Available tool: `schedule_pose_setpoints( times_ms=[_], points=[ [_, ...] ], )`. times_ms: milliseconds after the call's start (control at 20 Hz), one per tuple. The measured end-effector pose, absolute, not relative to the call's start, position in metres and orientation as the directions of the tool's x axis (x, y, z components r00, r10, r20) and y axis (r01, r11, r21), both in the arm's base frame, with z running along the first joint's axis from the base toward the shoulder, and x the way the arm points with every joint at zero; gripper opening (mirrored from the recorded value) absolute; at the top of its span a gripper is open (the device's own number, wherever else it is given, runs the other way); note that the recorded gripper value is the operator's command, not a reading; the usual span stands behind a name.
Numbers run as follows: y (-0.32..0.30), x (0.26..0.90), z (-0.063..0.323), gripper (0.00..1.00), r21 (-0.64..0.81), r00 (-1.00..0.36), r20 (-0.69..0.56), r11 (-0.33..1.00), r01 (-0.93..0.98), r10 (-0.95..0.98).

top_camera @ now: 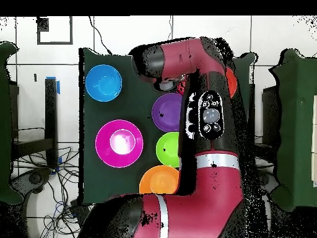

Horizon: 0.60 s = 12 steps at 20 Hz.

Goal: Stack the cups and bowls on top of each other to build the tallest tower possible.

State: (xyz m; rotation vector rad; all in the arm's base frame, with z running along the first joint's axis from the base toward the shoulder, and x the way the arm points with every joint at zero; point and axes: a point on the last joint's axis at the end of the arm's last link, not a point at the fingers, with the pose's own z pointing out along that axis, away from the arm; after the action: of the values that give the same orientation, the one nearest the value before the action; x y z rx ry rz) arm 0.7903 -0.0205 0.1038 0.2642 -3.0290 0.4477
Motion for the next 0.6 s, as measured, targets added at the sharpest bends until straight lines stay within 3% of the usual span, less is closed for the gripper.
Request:
schedule_pose_setpoints(
  times_ms=[600],
  points=[
    [-0.0194, 0.7897, 0.1017, 0.00, -0.281, -0.982, 0.095, 0.942, -0.182, -0.162]
  ],
)
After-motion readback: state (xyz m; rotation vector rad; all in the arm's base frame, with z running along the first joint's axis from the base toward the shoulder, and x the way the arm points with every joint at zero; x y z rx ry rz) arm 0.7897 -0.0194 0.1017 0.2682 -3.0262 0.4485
